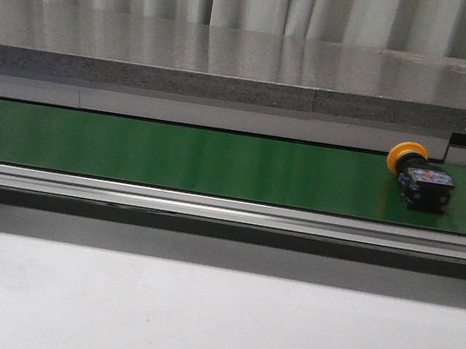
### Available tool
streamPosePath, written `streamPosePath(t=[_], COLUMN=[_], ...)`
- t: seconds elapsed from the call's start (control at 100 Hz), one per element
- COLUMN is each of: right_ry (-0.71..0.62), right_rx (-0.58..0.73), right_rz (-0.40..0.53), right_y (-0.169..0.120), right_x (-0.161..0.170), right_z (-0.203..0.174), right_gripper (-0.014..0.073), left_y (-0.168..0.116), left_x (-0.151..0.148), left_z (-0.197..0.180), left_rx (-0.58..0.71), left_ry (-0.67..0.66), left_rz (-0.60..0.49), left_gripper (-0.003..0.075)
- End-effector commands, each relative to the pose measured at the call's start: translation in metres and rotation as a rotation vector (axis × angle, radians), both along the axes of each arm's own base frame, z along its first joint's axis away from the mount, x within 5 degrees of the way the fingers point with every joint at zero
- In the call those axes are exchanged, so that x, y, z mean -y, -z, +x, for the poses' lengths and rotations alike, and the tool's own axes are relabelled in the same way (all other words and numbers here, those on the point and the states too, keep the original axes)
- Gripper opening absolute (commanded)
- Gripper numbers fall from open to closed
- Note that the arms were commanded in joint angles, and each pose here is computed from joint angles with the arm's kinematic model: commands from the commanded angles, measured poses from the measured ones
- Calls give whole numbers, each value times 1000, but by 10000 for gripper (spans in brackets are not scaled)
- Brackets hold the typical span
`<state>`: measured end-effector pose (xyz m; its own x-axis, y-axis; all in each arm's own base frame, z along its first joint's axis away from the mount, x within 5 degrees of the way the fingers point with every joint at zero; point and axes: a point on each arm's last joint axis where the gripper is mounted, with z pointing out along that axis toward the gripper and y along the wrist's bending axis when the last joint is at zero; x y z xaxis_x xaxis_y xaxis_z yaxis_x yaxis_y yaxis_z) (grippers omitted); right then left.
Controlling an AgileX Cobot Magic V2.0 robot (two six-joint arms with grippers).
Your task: Move button from right to left
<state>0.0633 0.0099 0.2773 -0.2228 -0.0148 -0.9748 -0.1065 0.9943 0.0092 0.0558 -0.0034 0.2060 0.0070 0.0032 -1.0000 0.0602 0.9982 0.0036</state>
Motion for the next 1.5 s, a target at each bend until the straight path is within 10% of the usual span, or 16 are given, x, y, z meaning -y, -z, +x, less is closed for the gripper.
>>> streamPosePath(t=[0.0, 1.49], right_ry=[18, 23], right_rx=[116, 143], right_rz=[6, 8], right_y=[-12, -11], right_x=[2, 2], right_z=[-1, -4], right_gripper=[-66, -66], left_y=[6, 6], left_x=[0, 0], left_z=[-1, -1], left_rx=[66, 66], left_ry=[3, 3], left_rz=[-12, -12], left_gripper=[-20, -20])
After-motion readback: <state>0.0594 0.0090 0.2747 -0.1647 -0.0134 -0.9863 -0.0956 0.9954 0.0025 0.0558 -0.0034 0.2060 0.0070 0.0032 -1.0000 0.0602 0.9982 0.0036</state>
